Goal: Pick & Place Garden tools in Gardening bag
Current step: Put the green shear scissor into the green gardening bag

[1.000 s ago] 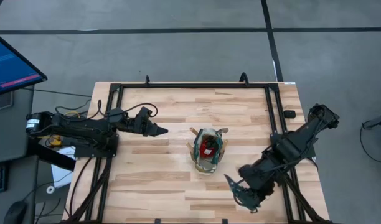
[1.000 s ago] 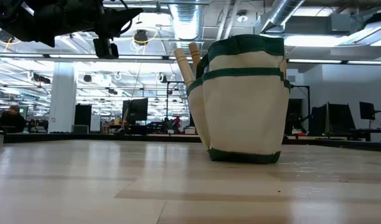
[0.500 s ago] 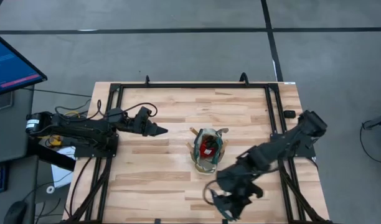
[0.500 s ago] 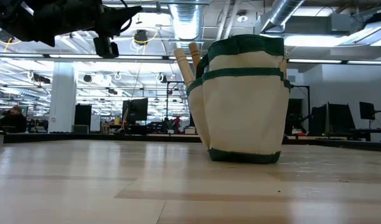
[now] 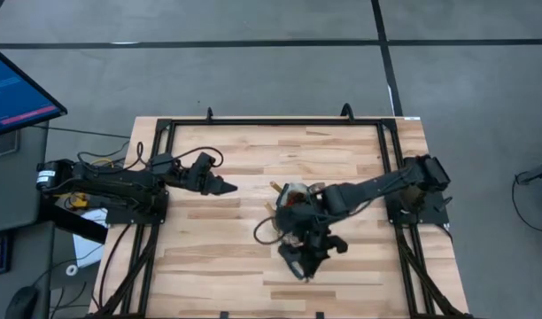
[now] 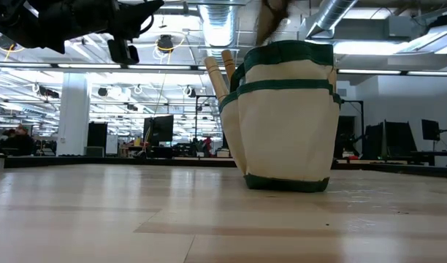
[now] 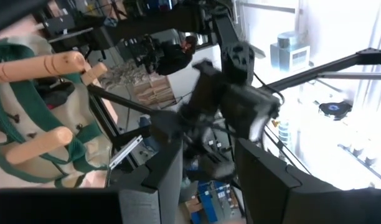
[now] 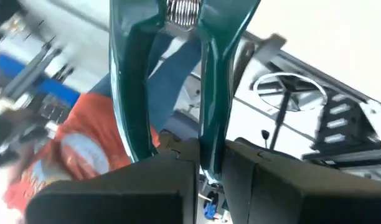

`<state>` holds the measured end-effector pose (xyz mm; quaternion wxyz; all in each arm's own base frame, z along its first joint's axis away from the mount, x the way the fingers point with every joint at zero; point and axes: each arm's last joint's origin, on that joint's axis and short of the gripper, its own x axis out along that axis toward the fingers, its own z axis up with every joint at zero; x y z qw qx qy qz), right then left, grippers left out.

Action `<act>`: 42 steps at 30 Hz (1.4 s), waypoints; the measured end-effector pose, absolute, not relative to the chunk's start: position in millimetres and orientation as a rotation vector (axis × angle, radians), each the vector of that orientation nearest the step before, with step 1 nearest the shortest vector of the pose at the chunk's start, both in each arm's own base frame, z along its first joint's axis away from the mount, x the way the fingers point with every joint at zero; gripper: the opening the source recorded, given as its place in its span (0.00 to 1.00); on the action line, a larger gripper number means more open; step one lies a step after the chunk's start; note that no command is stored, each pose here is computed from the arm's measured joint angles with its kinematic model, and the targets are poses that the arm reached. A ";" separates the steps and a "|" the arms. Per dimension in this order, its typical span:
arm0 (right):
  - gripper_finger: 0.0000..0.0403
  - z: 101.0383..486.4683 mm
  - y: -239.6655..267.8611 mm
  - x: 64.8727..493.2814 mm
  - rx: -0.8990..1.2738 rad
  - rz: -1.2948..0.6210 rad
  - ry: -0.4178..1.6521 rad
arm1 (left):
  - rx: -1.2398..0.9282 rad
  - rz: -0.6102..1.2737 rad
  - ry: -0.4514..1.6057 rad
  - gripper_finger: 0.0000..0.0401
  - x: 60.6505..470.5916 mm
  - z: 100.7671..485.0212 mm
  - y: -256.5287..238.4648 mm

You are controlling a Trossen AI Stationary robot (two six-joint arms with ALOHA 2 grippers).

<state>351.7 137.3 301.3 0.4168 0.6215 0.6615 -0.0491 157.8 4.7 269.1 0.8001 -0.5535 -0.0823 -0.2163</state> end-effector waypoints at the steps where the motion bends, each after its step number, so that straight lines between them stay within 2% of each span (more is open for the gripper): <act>1: 0.08 299.9 133.4 350.5 1.561 -0.152 1.674 | -1.186 -0.467 -0.173 0.36 157.8 269.0 4.5; 8: 0.08 297.4 123.6 347.7 1.559 -0.199 1.719 | -1.184 -0.473 -0.168 0.36 157.7 269.0 4.3; 16: 0.08 302.3 141.7 360.6 1.608 -0.033 1.660 | -1.183 -0.477 -0.166 0.36 157.7 269.0 4.2; 25: 0.08 284.7 144.0 356.8 1.581 -0.141 1.772 | -1.179 -0.476 -0.166 0.36 157.7 269.0 4.2; 32: 0.08 279.9 124.4 368.8 1.596 -0.122 1.722 | -1.176 -0.490 -0.154 0.36 157.6 268.9 3.7; 38: 0.08 279.8 115.4 360.4 1.605 -0.185 1.798 | -1.175 -0.491 -0.154 0.36 157.5 269.0 3.7; 42: 0.08 276.5 117.3 358.6 1.598 -0.161 1.859 | -1.175 -0.491 -0.154 0.36 157.5 269.0 3.7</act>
